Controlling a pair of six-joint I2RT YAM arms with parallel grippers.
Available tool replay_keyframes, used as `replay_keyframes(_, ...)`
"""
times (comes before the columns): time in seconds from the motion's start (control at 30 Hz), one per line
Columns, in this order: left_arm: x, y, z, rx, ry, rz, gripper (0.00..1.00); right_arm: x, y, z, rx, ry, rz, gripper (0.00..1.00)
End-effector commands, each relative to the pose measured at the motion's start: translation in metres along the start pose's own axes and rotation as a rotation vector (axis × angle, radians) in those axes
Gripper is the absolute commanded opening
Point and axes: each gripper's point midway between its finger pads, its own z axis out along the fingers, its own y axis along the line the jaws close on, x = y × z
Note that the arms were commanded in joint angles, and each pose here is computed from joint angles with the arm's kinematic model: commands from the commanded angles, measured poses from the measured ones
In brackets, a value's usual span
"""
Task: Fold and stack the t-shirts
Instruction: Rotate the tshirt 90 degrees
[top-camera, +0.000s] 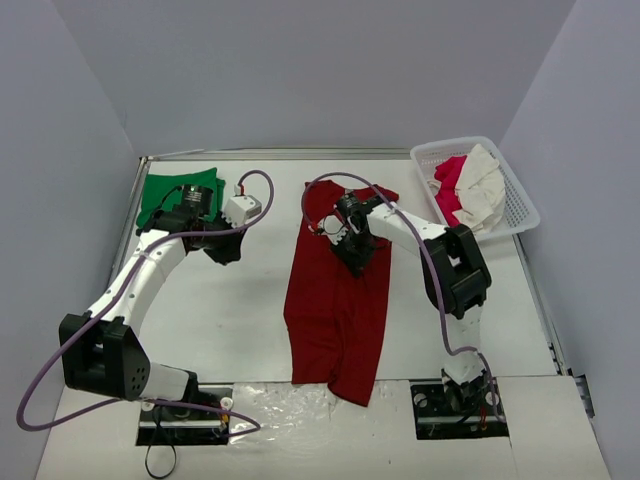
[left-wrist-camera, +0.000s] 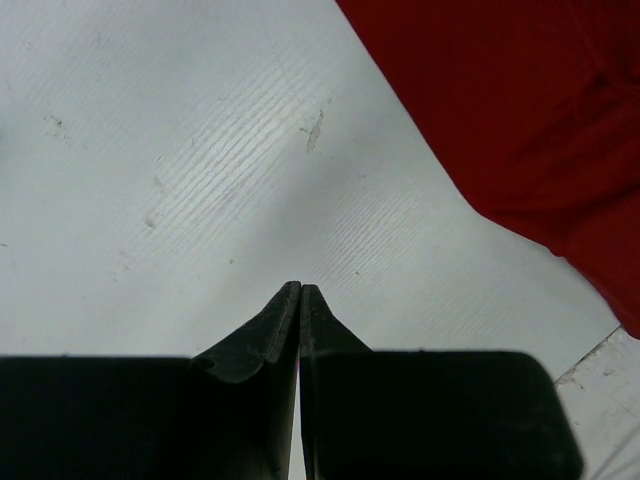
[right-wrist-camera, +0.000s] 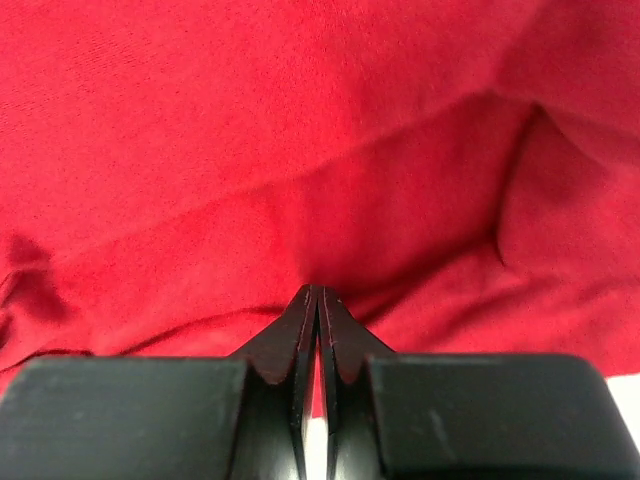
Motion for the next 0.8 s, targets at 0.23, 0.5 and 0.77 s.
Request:
replay_keyframes(0.23, 0.002, 0.012, -0.006, -0.049, -0.014, -0.023, 0.02, -0.013, -0.046, 0.030, 0.073, 0.069, 0.043, 0.00)
replay_keyframes(0.5, -0.002, 0.027, -0.003, -0.097, 0.001, -0.031, 0.02, -0.042, -0.132, 0.046, 0.205, 0.010, 0.160, 0.00)
replay_keyframes(0.77, -0.008, 0.047, 0.011, -0.117, 0.058, -0.028, 0.02, -0.099, -0.192, 0.038, 0.277, -0.161, 0.155, 0.00)
